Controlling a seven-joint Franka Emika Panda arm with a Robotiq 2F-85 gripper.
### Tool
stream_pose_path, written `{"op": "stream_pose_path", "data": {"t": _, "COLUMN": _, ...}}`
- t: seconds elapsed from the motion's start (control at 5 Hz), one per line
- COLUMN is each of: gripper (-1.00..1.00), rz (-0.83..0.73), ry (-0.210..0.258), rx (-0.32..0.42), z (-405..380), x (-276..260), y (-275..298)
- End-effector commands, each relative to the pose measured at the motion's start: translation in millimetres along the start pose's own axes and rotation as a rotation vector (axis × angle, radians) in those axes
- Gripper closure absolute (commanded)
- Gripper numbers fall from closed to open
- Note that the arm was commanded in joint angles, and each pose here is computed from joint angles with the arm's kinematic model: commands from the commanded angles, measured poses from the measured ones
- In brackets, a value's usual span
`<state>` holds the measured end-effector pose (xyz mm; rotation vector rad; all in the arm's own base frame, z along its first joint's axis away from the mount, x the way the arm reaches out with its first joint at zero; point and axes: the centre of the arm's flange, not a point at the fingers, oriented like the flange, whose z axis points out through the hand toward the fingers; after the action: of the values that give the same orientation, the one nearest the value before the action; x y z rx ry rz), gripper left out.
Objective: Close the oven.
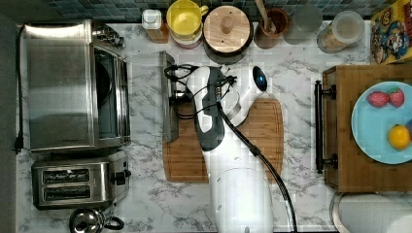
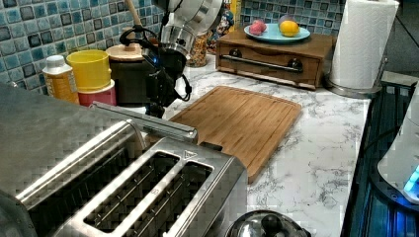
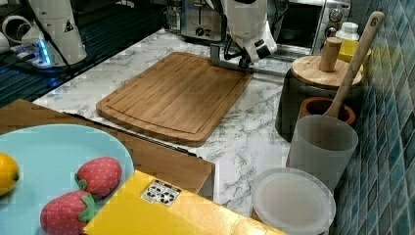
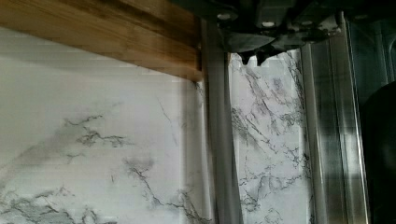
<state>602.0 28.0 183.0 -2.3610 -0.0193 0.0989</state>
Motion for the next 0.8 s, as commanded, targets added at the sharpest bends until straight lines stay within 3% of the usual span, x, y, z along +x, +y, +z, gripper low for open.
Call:
{"op": "stream_pose_path", "data": {"t": 0.2, "gripper": 1.0, "rz": -0.134, "ry": 0.069, "rx": 0.068, "z": -33.9, "x": 11.4, "y": -161.1}}
{"op": "stream_pose_path", "data": {"t": 0.6, "gripper": 1.0, "rz": -0.183, "ry": 0.038, "rx": -0.014, "z": -19.9, "x": 2.1, "y": -258.4}}
{"op": "stream_pose_path", "data": {"t": 0.8, "gripper": 1.0, "rz": -0.149, "ry": 0.004, "rx": -0.147, "z": -9.7, "x": 7.4, "y": -302.5}}
